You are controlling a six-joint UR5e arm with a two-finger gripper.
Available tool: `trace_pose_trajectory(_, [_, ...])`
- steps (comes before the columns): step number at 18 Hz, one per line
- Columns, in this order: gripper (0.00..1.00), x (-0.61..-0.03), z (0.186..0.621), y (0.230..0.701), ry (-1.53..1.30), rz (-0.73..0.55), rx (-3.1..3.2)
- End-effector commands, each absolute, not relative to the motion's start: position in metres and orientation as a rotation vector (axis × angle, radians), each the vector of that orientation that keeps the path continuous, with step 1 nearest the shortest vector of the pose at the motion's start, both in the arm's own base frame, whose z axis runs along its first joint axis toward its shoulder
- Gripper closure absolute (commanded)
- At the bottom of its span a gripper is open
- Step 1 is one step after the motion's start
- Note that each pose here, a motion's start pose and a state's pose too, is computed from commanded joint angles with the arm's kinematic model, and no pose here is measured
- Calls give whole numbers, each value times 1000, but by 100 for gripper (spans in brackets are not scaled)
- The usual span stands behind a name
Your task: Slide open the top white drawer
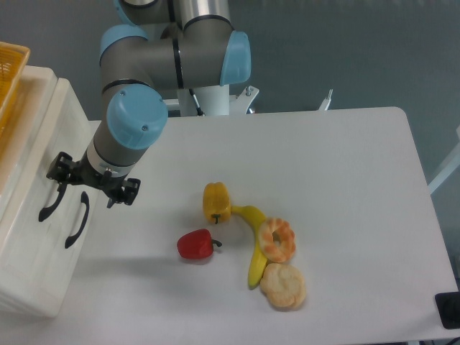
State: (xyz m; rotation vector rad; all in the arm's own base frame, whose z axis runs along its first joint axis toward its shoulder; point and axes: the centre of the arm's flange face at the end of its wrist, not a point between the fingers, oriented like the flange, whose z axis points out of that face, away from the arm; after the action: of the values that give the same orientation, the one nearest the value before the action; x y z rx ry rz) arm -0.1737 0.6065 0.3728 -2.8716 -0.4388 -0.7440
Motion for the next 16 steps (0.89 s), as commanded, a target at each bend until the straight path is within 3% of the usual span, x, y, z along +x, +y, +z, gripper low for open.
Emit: trace_pose_trajectory(16, [0,-162,357,612,-416,-754,-2903])
